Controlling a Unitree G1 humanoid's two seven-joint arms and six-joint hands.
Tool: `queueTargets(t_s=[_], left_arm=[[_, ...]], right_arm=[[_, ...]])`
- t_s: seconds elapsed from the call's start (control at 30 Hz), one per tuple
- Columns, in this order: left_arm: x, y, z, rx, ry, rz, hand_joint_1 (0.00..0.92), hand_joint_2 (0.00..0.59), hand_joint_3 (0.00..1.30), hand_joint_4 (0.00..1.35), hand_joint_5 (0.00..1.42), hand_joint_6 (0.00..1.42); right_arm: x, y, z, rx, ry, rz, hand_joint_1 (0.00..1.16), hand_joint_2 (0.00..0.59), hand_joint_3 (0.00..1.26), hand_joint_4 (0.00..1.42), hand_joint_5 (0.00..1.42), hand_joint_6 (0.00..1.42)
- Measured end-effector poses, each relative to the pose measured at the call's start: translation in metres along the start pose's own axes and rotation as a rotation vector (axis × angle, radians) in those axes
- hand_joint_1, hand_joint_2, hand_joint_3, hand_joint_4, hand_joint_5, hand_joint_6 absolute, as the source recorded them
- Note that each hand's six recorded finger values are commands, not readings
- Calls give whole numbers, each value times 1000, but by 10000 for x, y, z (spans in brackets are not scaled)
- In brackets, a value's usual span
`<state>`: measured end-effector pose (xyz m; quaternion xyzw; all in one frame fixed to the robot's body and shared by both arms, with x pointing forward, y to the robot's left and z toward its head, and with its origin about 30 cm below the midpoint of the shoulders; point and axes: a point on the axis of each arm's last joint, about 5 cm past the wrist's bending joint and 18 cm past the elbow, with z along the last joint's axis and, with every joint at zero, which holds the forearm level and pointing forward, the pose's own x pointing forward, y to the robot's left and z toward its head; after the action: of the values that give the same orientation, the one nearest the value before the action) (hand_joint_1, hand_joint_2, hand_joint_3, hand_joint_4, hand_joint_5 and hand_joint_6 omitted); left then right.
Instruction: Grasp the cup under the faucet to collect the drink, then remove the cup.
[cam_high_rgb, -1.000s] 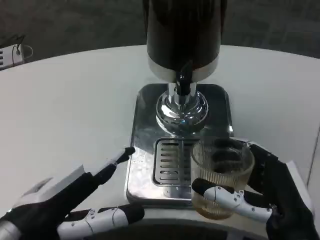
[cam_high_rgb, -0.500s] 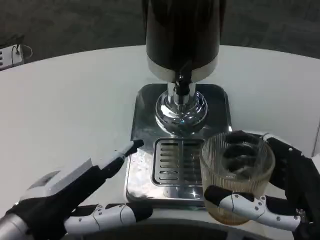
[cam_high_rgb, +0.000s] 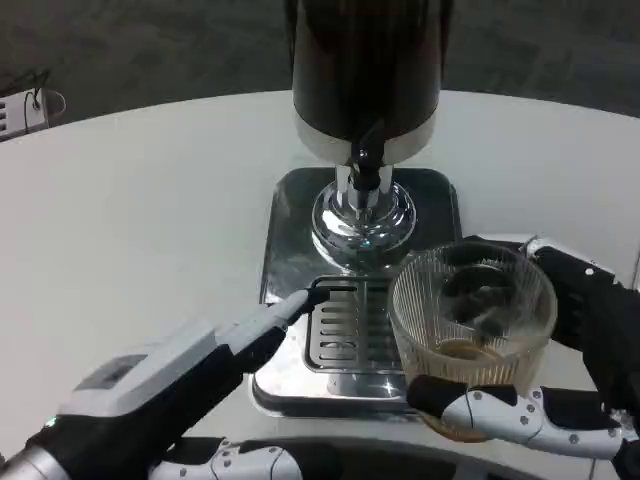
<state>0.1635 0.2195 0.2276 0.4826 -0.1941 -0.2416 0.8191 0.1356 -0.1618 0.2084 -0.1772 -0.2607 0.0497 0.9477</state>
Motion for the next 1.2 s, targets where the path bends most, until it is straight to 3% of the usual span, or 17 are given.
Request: queueTargets(t_s=[0.37,0.57,0.8,1.2], left_arm=[[-117,-33,128,77,12,6,0,67,0,0,0,5],[-159,-41,151,92,16,3,0,67,0,0,0,0],[-187,-57,177,102,17,-5,0,65,0,0,0,0],[-207,-69,215,127,23,-14,0,63,0,0,0,0]], right_arm=[[-104,-48,59,-55,-36,24,1028,150,982,1200,1331,1420],[-141,-48,59,-57,-19,37,1028,150,982,1200,1331,1420],[-178,-52,102,-60,-26,38,1028,149,982,1200,1331,1403],[-218,-51,104,-62,-7,43,1027,141,982,1186,1331,1403]])
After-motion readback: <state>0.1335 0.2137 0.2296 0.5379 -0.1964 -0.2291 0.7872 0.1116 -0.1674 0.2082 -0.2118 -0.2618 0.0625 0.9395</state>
